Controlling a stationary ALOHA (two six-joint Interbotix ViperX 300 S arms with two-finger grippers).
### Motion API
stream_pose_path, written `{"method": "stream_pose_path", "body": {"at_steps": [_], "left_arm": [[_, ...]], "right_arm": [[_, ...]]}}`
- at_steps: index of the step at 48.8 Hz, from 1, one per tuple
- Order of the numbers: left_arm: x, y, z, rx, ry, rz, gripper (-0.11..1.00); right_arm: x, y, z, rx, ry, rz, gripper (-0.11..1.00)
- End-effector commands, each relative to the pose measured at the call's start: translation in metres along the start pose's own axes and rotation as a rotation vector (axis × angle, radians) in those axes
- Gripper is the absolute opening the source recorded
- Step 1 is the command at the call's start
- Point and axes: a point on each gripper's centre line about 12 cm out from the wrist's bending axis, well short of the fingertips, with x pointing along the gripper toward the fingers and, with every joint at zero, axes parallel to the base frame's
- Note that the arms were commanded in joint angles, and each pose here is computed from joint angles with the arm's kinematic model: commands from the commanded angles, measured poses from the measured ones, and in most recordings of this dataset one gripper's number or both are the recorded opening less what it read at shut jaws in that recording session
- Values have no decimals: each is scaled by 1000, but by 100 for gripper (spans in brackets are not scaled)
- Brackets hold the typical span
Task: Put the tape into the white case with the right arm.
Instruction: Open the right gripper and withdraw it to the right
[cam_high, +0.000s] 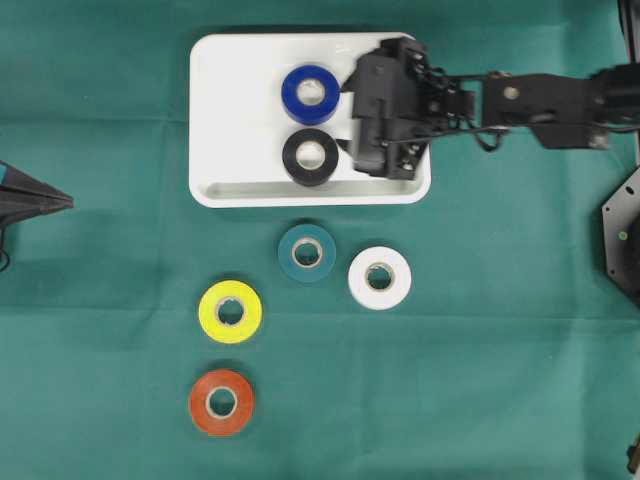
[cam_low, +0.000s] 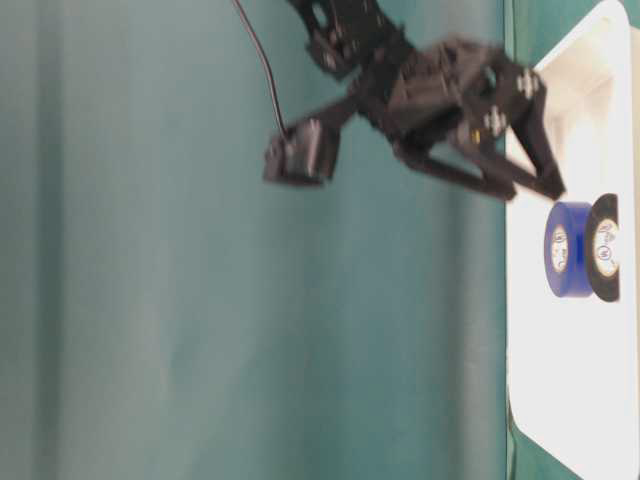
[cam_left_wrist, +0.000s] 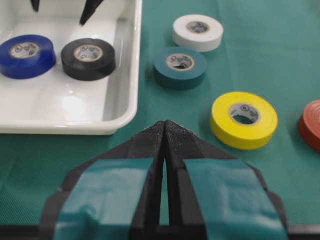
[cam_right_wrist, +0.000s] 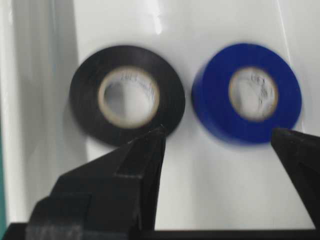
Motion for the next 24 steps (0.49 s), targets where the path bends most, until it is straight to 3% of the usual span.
{"method": "stream_pose_path", "body": {"at_steps": [1, 12, 24], "left_arm": [[1, 0, 5, 2, -8, 0, 0], [1, 0, 4, 0, -8, 0, 0], [0, 0, 4, 1, -9, 1, 0]], "right_arm": [[-22, 0, 0, 1, -34, -3, 71], [-58, 6, -33, 4, -25, 3, 71], [-93, 14, -58, 7, -99, 24, 70]]}}
